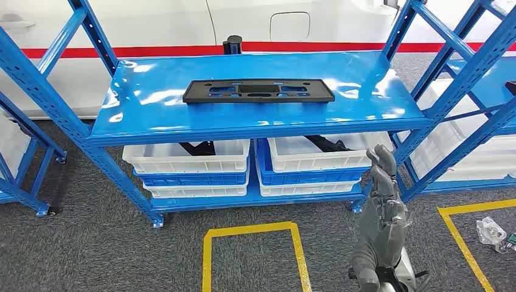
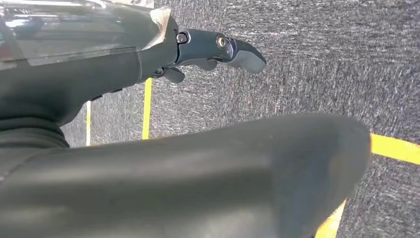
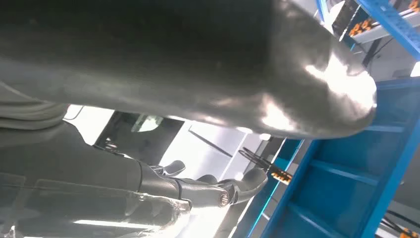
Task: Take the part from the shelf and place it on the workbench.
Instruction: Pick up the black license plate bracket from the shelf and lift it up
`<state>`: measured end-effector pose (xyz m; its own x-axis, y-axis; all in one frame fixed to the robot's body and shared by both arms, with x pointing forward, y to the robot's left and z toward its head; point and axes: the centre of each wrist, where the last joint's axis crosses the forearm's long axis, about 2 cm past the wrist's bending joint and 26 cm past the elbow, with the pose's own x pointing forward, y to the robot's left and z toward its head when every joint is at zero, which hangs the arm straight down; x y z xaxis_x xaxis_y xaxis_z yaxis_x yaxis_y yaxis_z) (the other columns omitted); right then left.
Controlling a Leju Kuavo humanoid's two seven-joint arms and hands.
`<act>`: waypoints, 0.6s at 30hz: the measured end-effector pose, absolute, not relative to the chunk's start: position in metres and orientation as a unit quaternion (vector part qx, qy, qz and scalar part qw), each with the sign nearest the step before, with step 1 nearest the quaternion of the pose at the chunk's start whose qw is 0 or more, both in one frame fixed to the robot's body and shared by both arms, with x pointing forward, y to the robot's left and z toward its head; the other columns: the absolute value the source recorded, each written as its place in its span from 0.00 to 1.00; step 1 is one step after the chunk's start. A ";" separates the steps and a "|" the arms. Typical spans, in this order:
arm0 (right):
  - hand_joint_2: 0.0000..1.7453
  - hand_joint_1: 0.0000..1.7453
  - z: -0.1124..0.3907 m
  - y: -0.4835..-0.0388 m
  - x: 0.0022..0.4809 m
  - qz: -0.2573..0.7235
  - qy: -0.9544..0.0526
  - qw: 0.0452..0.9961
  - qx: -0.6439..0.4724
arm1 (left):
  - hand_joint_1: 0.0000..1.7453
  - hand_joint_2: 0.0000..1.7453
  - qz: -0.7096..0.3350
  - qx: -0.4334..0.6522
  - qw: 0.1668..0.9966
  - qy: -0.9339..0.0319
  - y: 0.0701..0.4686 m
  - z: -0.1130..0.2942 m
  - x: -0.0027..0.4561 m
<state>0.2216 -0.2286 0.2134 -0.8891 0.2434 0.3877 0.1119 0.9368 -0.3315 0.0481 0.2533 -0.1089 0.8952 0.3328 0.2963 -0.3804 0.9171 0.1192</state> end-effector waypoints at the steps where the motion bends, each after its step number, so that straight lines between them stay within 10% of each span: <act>1: 0.00 0.00 0.213 -0.229 0.221 0.150 -0.960 0.218 -0.093 | 0.00 0.00 0.184 0.087 0.970 -0.136 0.253 -0.109 0.048; 18: 0.00 0.00 0.211 -0.231 0.220 0.142 -0.959 0.225 -0.098 | 0.00 0.00 0.184 0.088 0.970 -0.135 0.252 -0.109 0.047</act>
<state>0.2201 -0.2309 0.2109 -0.8790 0.2526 0.4045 0.1246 0.9404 -0.3166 0.0470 0.2525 -0.1090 0.8955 0.3337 0.2946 -0.3812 0.9166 0.1208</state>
